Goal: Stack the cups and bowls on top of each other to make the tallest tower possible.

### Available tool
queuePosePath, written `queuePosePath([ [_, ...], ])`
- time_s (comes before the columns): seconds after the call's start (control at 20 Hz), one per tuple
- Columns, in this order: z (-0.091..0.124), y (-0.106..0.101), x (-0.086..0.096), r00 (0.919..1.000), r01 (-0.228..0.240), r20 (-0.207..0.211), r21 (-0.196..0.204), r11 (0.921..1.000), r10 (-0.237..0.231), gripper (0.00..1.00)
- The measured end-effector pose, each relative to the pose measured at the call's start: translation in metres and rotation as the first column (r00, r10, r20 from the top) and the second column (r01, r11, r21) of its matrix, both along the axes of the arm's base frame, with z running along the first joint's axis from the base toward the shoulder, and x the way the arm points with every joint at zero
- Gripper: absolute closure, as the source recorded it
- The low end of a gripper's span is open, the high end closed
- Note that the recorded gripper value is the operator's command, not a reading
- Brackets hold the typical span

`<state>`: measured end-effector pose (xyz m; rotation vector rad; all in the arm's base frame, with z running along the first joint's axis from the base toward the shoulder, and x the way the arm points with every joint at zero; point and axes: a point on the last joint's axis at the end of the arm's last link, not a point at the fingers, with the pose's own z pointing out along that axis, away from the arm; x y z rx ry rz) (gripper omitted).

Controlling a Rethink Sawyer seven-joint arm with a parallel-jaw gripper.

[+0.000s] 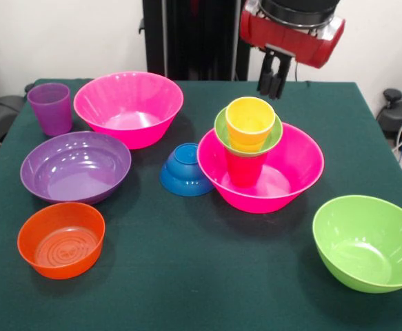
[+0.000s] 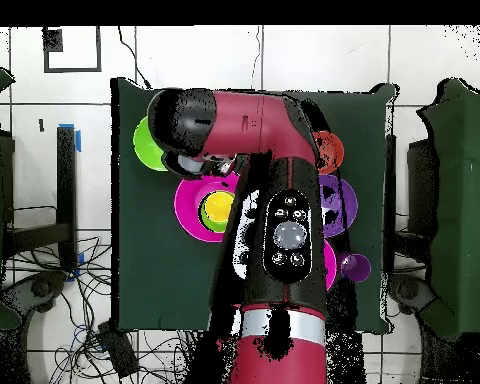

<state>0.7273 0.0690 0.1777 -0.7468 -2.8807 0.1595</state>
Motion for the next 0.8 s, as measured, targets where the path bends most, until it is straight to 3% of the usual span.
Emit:
queuePosePath([
  [0.4,-0.021,-0.013,-0.005,0.9994,-0.027,-0.024,-0.043,0.9987,0.026,1.00],
  [0.8,-0.032,-0.026,-0.003,0.9999,-0.012,0.005,-0.027,0.9996,0.012,1.00],
])
